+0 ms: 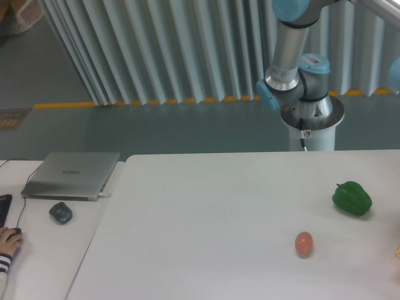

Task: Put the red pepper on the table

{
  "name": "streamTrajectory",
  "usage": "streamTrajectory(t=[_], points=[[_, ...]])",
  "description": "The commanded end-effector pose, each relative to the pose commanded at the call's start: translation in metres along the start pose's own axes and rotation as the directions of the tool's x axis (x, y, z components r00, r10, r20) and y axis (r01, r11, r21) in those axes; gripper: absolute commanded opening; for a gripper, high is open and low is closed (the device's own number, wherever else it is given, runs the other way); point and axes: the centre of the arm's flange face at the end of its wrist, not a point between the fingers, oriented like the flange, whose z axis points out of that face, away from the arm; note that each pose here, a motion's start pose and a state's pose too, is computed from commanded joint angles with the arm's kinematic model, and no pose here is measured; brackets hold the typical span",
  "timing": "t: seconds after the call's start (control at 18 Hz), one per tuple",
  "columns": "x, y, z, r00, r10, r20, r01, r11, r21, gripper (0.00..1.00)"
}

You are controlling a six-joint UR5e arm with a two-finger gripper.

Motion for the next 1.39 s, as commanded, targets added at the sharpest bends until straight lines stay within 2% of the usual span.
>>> streamTrajectory(t=[0.06,0.28,0.33,0.5,0.61,0.67,0.72,0.89,1.06,1.39], points=[[-0.005,0.010,-0.006,0.996,0.091,0.003,-0.090,0.991,-0.103,1.00],[-0.030,0.016,0.002,0.993,0.119,0.020,-0.115,0.984,-0.139,1.00],[-0.033,0.031,0.008,0.991,0.131,0.005,-0.128,0.978,-0.162,1.00],[-0.045,0.065,0.044,0.957,0.271,-0.100,-0.288,0.921,-0.262,1.00],[-0.048,0.080,0.078,0.936,0.301,-0.180,-0.344,0.889,-0.302,1.00],[-0.047,0.083,0.089,0.928,0.312,-0.204,-0.362,0.883,-0.297,1.00],[-0.045,0.091,0.096,0.928,0.301,-0.218,-0.356,0.887,-0.293,1.00],[-0.035,0.087,0.116,0.923,0.287,-0.256,-0.356,0.889,-0.287,1.00],[-0.032,0.065,0.129,0.931,0.262,-0.254,-0.332,0.897,-0.291,1.00],[-0.030,0.063,0.142,0.931,0.256,-0.261,-0.328,0.901,-0.284,1.00]])
